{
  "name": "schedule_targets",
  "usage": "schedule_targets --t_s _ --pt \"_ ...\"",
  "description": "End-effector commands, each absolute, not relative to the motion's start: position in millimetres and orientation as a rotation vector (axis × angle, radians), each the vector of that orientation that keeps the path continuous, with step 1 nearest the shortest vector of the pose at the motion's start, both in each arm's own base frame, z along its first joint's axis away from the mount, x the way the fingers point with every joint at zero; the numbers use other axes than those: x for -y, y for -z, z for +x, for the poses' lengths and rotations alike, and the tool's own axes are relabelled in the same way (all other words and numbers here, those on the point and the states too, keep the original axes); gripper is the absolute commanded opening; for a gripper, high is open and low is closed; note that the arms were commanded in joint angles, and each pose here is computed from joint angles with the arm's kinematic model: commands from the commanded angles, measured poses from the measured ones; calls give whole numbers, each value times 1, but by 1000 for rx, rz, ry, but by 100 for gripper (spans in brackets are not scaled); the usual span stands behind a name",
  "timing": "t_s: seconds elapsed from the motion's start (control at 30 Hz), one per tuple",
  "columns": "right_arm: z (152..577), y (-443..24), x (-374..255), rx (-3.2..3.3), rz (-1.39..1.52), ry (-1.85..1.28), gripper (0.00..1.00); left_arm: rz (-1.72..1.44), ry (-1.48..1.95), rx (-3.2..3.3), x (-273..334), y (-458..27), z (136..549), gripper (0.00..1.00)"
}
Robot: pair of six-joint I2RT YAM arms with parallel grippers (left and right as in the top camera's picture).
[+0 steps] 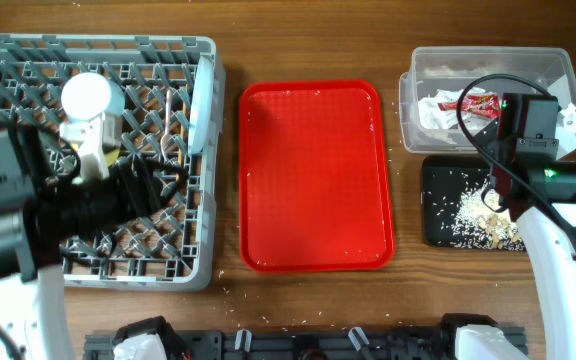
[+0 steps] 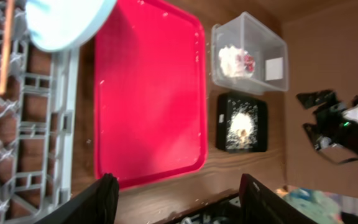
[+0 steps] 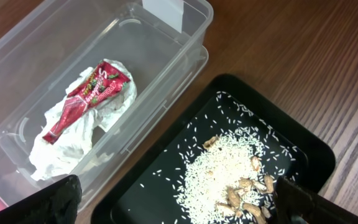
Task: Sort waste into correct bins and load items into the dishwasher rack
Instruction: 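Stand the plate upright in the rack and release, withdraw left gripper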
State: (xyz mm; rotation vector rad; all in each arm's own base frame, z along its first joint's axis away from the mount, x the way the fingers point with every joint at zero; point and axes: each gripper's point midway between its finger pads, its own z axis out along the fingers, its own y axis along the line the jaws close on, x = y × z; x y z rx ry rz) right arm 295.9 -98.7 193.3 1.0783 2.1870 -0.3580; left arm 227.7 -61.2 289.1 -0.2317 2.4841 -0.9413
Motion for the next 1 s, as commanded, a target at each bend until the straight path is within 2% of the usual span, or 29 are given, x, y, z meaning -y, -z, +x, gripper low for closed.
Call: schedule_targets --t_s 0.0,0.17,0.37,0.53,0.63,0.73,0.83,0.97 --pt "295 -195 102 -2180 1076 381 100 -242 748 -2540 51 -272 194 100" --pt "295 -195 102 -2180 1076 381 100 -260 748 -2568 57 -269 166 100" --pt "295 -195 102 -2180 1075 381 100 -264 729 -2575 55 -268 167 100" --pt "295 -195 102 -2180 1076 381 100 -27 740 -2512 75 -264 181 100" --pt "295 -195 102 -2180 1075 381 100 99 727 -2360 84 -212 201 100" --pt "295 -195 102 -2180 1076 381 100 136 713 -2271 86 -164 201 100" --pt "295 -195 102 -2180 1076 381 100 152 705 -2186 88 -157 199 100" --pt "295 -195 102 -2180 1076 381 100 -10 707 -2144 80 -162 197 100"
